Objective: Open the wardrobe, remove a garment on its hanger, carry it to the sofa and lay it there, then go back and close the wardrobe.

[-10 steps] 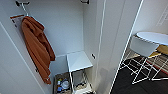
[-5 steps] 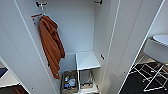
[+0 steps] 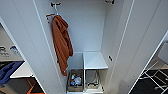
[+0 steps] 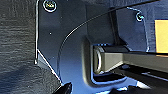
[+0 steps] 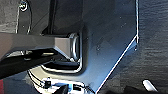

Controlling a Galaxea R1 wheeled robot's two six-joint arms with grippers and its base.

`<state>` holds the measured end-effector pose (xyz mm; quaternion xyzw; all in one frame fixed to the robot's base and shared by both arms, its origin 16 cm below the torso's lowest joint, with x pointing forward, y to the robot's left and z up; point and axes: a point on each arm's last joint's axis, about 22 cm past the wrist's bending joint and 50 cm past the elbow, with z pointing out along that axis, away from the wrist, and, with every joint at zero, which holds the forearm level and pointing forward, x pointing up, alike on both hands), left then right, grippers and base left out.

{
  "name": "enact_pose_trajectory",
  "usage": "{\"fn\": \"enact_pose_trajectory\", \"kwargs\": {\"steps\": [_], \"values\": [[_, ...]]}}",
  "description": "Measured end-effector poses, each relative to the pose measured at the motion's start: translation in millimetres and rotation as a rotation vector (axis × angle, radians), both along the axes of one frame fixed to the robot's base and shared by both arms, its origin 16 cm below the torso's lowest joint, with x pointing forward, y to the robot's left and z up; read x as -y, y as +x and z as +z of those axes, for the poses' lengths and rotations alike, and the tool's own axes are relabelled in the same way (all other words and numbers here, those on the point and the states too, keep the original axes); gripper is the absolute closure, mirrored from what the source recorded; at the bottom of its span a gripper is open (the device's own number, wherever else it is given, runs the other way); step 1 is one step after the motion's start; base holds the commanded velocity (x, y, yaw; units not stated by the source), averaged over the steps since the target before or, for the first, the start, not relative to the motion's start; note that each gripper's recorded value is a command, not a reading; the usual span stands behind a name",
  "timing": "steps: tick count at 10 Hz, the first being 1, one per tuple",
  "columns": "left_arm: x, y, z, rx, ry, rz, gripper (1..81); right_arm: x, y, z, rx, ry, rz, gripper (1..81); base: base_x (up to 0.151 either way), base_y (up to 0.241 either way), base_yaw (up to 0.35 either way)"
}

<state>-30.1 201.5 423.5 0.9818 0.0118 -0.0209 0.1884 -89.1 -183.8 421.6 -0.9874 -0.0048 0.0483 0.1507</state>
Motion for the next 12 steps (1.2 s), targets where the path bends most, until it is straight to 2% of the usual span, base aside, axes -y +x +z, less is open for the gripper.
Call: {"fn": "enact_pose_trajectory", "kwargs": {"steps": [2, 12], "values": [[0.2, -5.7, 0.5, -0.007, 0.0, 0.0, 1.0, 0.3, 6.1, -1.0, 0.009, -0.001, -0.001, 1.0, 0.0, 0.0, 0.171], [-0.3, -0.8, 0.1, -0.001, 0.0, 0.001, 1.0, -0.1, 4.2, -0.7, 0.006, 0.0, 0.0, 1.0, 0.007, 0.0, 0.0]]}}
